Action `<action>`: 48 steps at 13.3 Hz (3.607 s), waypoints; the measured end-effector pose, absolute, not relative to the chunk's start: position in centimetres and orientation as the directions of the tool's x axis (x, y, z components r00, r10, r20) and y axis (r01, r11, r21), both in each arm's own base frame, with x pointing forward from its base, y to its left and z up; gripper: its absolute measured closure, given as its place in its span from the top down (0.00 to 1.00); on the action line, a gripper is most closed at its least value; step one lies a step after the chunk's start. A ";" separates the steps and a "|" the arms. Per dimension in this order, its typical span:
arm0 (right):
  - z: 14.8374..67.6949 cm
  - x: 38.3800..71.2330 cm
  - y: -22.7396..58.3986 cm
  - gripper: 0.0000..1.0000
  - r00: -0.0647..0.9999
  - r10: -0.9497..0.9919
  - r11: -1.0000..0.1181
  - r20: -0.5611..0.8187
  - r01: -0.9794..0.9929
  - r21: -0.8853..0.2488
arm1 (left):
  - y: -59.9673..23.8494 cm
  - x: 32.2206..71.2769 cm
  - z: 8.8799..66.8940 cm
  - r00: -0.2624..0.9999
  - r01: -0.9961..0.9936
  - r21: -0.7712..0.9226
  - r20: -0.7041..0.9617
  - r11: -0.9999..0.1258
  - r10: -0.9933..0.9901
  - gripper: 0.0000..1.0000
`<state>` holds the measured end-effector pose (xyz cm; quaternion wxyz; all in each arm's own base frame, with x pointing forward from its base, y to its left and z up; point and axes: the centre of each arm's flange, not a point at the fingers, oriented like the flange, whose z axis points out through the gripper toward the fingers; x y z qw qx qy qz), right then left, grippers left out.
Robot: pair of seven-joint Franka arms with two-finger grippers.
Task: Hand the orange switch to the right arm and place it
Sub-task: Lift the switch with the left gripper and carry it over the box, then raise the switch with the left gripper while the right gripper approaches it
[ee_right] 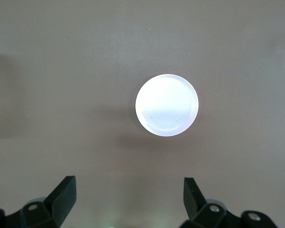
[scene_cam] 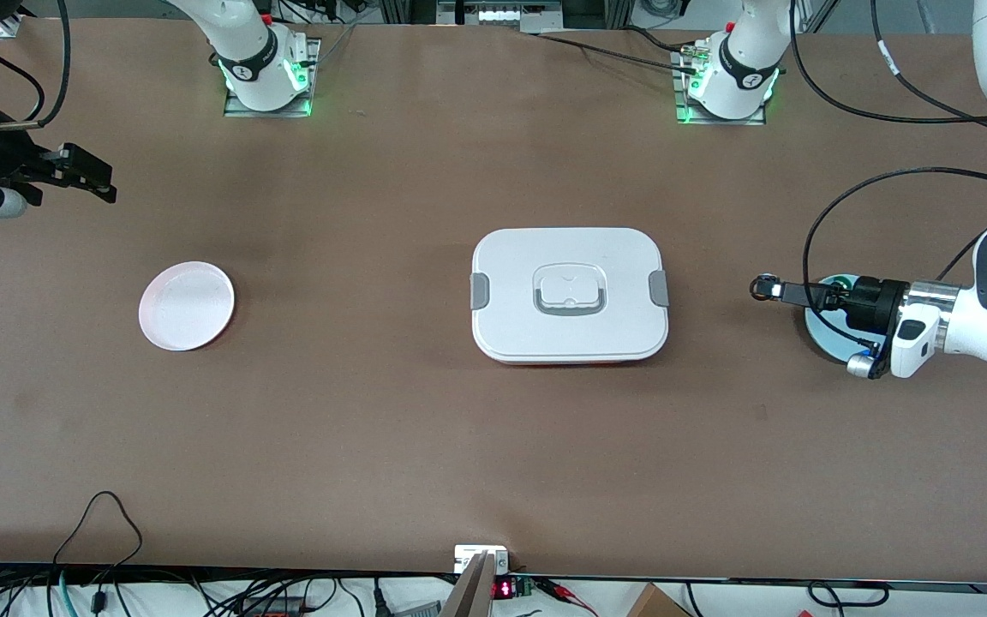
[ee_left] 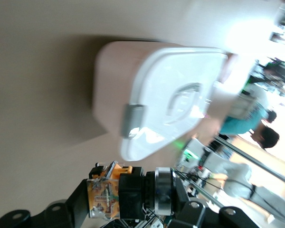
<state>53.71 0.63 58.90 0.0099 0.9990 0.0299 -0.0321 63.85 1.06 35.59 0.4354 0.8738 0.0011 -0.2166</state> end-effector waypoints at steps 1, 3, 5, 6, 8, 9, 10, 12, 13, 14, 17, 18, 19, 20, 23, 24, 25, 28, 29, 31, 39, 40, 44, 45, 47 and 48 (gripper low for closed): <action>58.9 53.7 0.6 1.00 0.996 0.059 -0.998 -0.067 0.060 0.018 | -0.5 63.9 35.9 0.912 0.131 0.798 -0.330 -0.588 -0.244 0.72; 59.0 53.7 0.6 1.00 0.996 0.059 -0.998 -0.068 0.060 0.018 | -4.7 63.9 36.8 0.909 0.021 0.866 -0.224 -0.499 -0.351 0.72; 59.2 53.7 0.7 1.00 0.996 0.061 -0.998 -0.064 0.062 0.018 | -8.4 64.0 37.8 0.904 -0.068 0.922 -0.106 -0.382 -0.414 0.72; 59.4 53.6 0.9 1.00 0.996 0.064 -0.998 -0.063 0.066 0.018 | -9.9 64.1 38.3 0.902 -0.118 0.939 -0.034 -0.322 -0.430 0.72; 60.0 53.5 1.4 1.00 0.995 0.073 -0.997 -0.063 0.074 0.018 | -11.7 64.3 39.2 0.893 -0.212 0.953 0.100 -0.215 -0.438 0.72; 60.3 53.5 1.7 1.00 0.995 0.078 -0.997 -0.064 0.079 0.018 | -12.5 64.5 39.6 0.882 -0.271 0.949 0.179 -0.159 -0.436 0.72; 60.4 53.4 2.1 1.00 0.994 0.085 -0.996 -0.065 0.086 0.018 | -13.6 64.5 40.0 0.868 -0.319 0.941 0.242 -0.114 -0.434 0.72; 60.3 53.2 2.8 1.00 0.992 0.098 -0.995 -0.079 0.099 0.018 | -15.7 64.4 40.9 0.846 -0.375 0.925 0.315 -0.061 -0.430 0.72; 60.2 53.1 2.9 1.00 0.991 0.100 -0.995 -0.090 0.102 0.017 | -16.5 64.4 41.4 0.836 -0.408 0.912 0.355 -0.042 -0.419 0.72; 60.1 53.0 3.0 1.00 0.990 0.101 -0.995 -0.099 0.103 0.017 | -17.2 64.6 41.9 0.816 -0.458 0.889 0.413 -0.019 -0.404 0.72; 59.5 53.1 3.9 1.00 0.987 0.116 -0.993 -0.115 0.117 0.005 | -20.7 64.3 43.1 0.718 -0.610 0.789 0.588 0.071 -0.371 0.72; 59.1 53.2 4.4 1.00 0.985 0.122 -0.993 -0.124 0.122 -0.008 | -21.7 64.0 43.5 0.692 -0.635 0.766 0.621 0.097 -0.369 0.72; 58.5 53.4 4.7 1.00 0.983 0.124 -0.992 -0.135 0.122 -0.026 | -22.5 63.8 43.8 0.673 -0.655 0.748 0.643 0.108 -0.365 0.72; 57.9 53.5 4.9 1.00 0.981 0.124 -0.992 -0.150 0.118 -0.048 | -22.9 63.7 44.0 0.663 -0.671 0.734 0.657 0.104 -0.359 0.72; 56.1 54.1 5.9 1.00 0.974 0.125 -0.984 -0.187 0.099 -0.145 | -25.6 63.1 44.7 0.626 -0.732 0.678 0.706 0.062 -0.332 0.72; 55.6 54.3 6.2 1.00 0.973 0.123 -0.978 -0.196 0.085 -0.191 | -26.8 62.5 44.8 0.602 -0.759 0.650 0.729 0.052 -0.325 0.72; 55.1 54.5 6.4 1.00 0.971 0.117 -0.966 -0.206 0.064 -0.249 | -27.8 61.9 44.7 0.581 -0.781 0.623 0.752 0.046 -0.311 0.72; 52.7 54.5 6.8 1.00 0.960 0.093 -0.889 -0.264 -0.040 -0.456 | -29.7 60.5 43.5 0.526 -0.829 0.557 0.807 0.049 -0.267 0.72; 51.8 54.3 7.2 1.00 0.953 0.087 -0.846 -0.289 -0.082 -0.526 | -29.8 60.4 43.3 0.521 -0.834 0.549 0.815 0.051 -0.256 0.72; 49.9 53.9 8.1 1.00 0.936 0.071 -0.739 -0.345 -0.183 -0.649 | -29.9 60.5 43.2 0.518 -0.840 0.541 0.820 0.037 -0.245 0.72; 43.7 52.2 15.1 1.00 0.857 0.046 -0.397 -0.513 -0.456 -0.797 | -32.8 59.1 43.0 0.536 -0.838 0.545 0.821 -0.009 -0.195 0.72; 43.6 52.1 16.7 1.00 0.841 0.037 -0.370 -0.540 -0.490 -0.789 | -32.8 59.1 43.0 0.536 -0.838 0.545 0.821 -0.009 -0.195 0.72; 43.4 51.7 21.4 1.00 0.771 0.030 -0.289 -0.636 -0.602 -0.744 | -32.5 59.2 43.0 0.535 -0.840 0.543 0.823 -0.014 -0.193 0.72; 42.7 51.8 22.1 1.00 0.752 0.036 -0.265 -0.659 -0.628 -0.731 | -32.5 59.3 43.0 0.533 -0.841 0.541 0.824 -0.013 -0.193 0.72; 40.8 52.1 23.4 1.00 0.711 0.050 -0.201 -0.702 -0.681 -0.704 | -32.5 59.3 43.0 0.531 -0.842 0.539 0.825 -0.013 -0.193 0.72; 40.0 52.3 24.1 1.00 0.694 0.055 -0.171 -0.718 -0.702 -0.691 | -32.5 59.3 43.0 0.531 -0.843 0.538 0.826 -0.014 -0.192 0.72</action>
